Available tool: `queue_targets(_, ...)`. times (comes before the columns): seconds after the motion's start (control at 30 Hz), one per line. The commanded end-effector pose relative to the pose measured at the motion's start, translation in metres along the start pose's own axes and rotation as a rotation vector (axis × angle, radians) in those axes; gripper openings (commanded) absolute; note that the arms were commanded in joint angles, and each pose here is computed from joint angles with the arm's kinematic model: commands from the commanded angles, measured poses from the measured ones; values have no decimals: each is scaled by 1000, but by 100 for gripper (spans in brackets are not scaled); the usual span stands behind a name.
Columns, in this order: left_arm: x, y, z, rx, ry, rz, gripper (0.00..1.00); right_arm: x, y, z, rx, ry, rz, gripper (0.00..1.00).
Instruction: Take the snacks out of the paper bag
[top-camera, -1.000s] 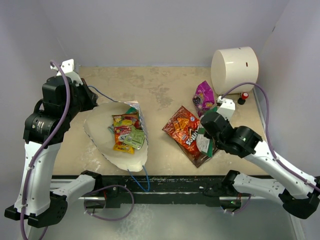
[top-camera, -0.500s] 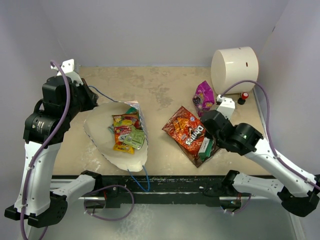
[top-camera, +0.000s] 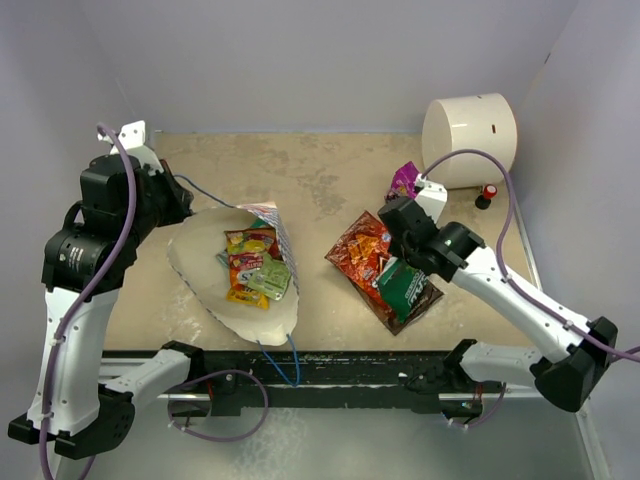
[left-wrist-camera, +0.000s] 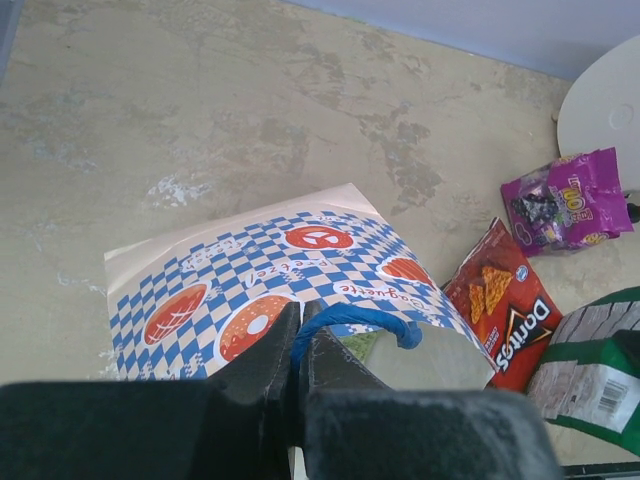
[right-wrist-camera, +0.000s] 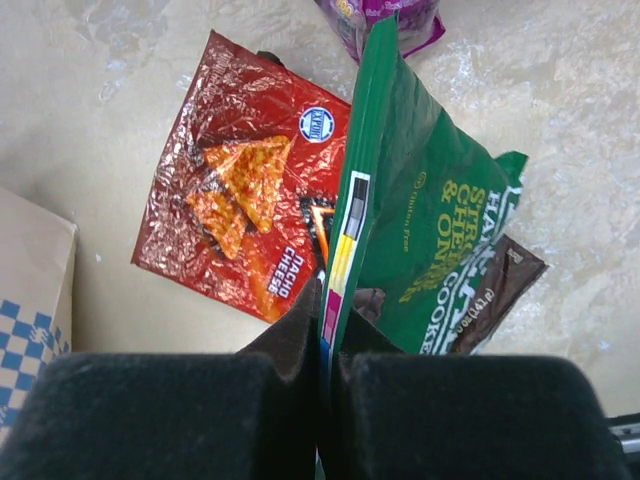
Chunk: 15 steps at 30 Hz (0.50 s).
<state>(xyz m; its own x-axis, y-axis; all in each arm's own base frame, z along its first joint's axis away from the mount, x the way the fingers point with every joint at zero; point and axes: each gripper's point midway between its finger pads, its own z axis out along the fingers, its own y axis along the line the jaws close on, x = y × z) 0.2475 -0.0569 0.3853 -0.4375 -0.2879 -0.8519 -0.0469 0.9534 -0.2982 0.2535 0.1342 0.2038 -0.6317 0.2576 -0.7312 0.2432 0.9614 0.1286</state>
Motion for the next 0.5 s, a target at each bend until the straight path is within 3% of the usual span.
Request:
queue_targets(0.0, -17, 0, -13, 3, -71, 0, 0, -16, 22, 10, -61, -18, 66, 0)
queue_targets(0.47, -18, 7, -18, -29, -88, -8, 0, -14, 75, 70, -118, 107, 142, 0)
